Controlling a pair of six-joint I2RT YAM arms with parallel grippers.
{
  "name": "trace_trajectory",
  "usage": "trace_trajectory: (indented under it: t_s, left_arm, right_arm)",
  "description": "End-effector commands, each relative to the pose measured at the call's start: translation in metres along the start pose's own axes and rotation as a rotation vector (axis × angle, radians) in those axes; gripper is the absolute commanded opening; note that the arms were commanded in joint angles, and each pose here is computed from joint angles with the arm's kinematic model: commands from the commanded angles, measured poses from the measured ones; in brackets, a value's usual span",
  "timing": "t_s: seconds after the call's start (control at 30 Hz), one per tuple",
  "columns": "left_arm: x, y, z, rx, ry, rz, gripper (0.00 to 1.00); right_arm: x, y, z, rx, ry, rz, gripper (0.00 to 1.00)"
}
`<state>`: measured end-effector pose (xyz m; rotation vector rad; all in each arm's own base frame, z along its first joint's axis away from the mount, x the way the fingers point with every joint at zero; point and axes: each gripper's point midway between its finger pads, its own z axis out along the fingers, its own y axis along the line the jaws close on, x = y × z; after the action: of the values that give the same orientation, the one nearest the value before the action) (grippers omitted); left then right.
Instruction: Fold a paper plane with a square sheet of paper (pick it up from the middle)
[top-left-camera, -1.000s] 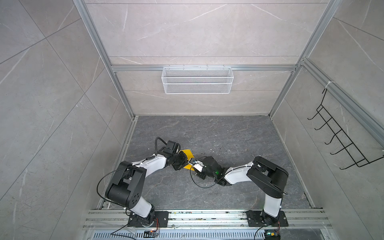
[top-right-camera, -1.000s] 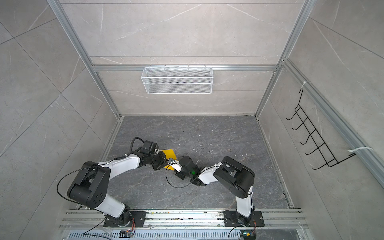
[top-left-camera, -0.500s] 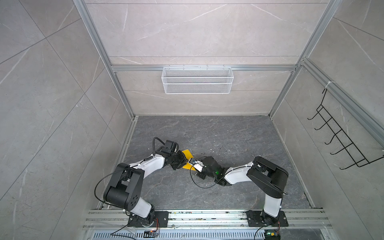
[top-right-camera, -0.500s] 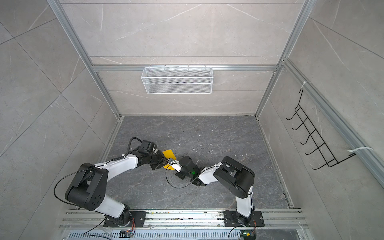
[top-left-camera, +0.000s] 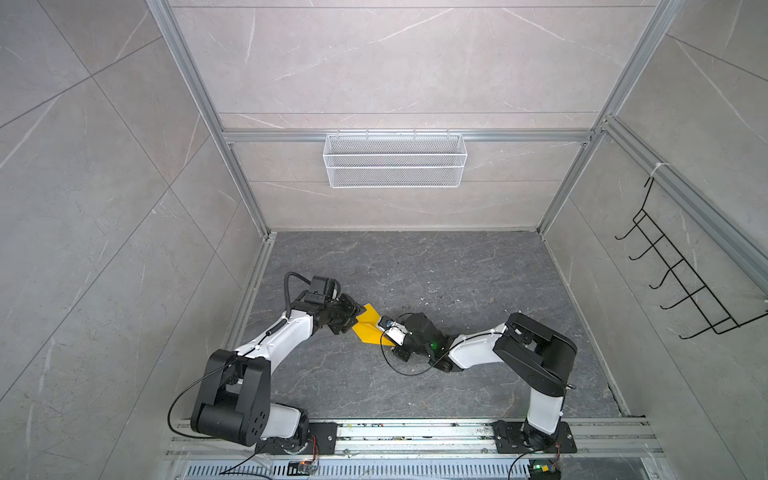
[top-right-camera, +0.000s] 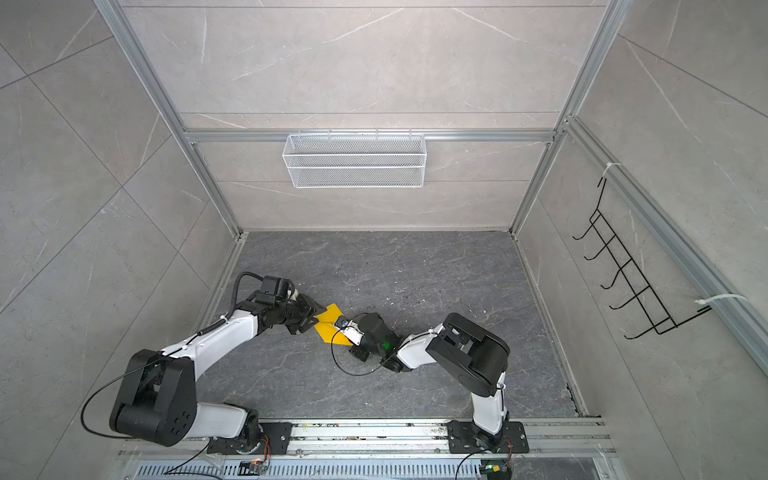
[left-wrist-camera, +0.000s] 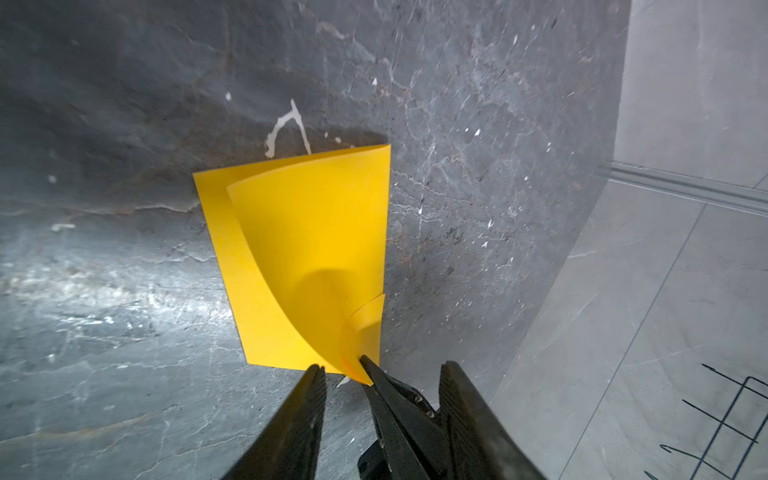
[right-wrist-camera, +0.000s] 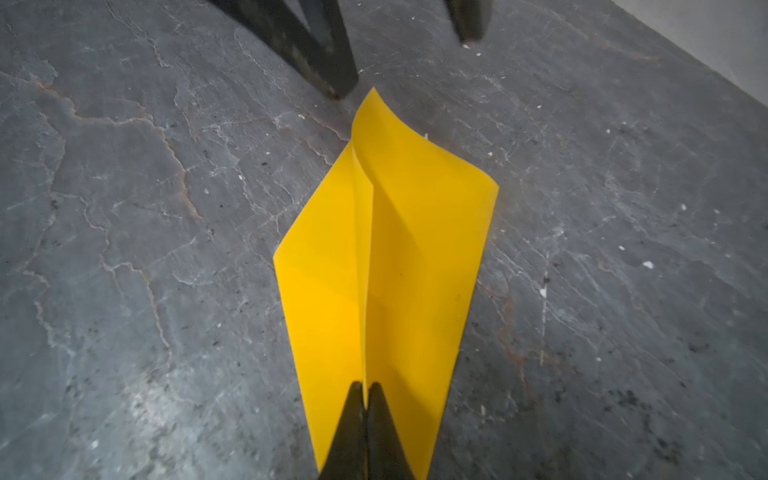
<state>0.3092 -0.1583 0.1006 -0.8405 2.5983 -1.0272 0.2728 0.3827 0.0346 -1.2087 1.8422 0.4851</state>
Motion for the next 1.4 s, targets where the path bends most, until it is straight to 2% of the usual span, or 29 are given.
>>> trace_trajectory:
  t_s: [0.0,0.23,0.53,0.73,0.97,1.37]
  left_arm:
    - [0.002,0.009,-0.012,-0.004,-0.024,0.009,0.51]
    - [0.011,0.033,-0.021,-0.019,-0.066,0.007,0.51]
    - [0.032,0.05,-0.011,0.03,-0.034,-0.025,0.47]
    - [0.034,0.051,0.002,0.024,-0.013,-0.026,0.42]
    - [0.035,0.046,0.024,0.01,0.02,-0.003,0.29]
    - [0.037,0.062,0.039,-0.066,0.051,-0.014,0.21]
  right_arm:
    - [-0.006,0.009,0.0,-0.052,0.005,0.073,0.06]
    - [-0.009,0.015,0.004,-0.101,0.018,0.165,0.05]
    - [-0.012,0.012,0.011,-0.125,0.038,0.239,0.04]
    - [-0.012,0.013,0.013,-0.146,0.041,0.268,0.04]
    - [-0.014,0.012,0.011,-0.169,0.029,0.319,0.04]
    - [-0.015,0.01,0.012,-0.233,0.023,0.415,0.04]
